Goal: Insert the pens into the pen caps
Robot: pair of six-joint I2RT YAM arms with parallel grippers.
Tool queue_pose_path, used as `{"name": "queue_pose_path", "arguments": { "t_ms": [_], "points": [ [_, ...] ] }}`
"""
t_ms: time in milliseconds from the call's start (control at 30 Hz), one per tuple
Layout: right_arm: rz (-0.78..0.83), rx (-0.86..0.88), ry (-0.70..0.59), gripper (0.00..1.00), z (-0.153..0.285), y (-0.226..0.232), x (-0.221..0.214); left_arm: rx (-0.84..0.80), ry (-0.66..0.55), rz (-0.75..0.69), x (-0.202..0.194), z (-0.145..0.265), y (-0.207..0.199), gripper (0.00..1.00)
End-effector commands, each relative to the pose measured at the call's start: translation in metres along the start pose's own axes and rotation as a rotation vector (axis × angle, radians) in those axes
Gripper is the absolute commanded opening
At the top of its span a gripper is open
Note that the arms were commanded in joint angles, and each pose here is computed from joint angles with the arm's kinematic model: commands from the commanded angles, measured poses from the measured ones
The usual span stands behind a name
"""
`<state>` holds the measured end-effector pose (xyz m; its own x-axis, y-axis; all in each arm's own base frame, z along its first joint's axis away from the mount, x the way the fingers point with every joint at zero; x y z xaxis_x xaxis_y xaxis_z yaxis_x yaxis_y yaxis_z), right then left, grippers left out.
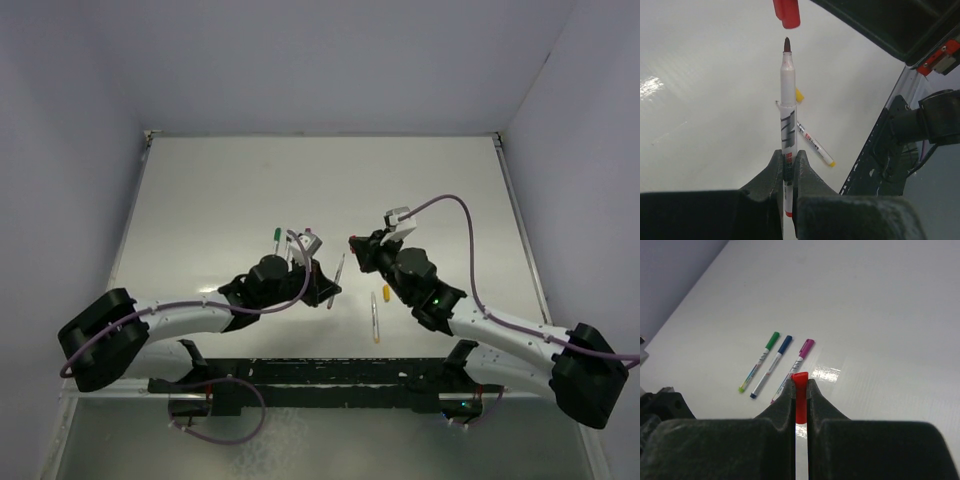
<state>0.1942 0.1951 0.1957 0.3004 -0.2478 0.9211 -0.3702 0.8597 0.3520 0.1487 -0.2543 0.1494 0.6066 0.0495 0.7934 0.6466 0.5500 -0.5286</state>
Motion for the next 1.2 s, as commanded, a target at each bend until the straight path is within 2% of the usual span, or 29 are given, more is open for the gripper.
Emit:
{"name": "queue_pose_path", "arguments": {
  "t_ms": [0, 733, 1167],
  "points": [
    [-0.027, 0.096, -0.160, 0.00, 0.006, 0.009, 0.022, -0.120, -0.057, -0.017, 0.015, -0.011, -0.029, 0.00],
    [-0.210, 0.196, -0.291, 0.00, 0.026, 0.006, 0.020, -0.124, -0.130, -0.011, 0.016, -0.021, -0.039, 0.00],
    [-0.237, 0.219, -0.293, 0.00, 0.024, 0.009, 0.019, -0.114, -0.130, -0.011, 0.015, -0.023, -0.037, 0.00]
  ]
}}
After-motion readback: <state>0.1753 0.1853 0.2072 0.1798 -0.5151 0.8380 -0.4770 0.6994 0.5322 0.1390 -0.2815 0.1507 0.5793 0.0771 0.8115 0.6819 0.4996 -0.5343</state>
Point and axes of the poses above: each gripper's point midway between its finger pads, its own z axis back along the fingers, its own y axis along the line the jaws close on, x = y × z, the point moved 9 cm from there along z, back along the fingers, and after that the axes turned 2 degrees about -z, right-handed, at the moved point
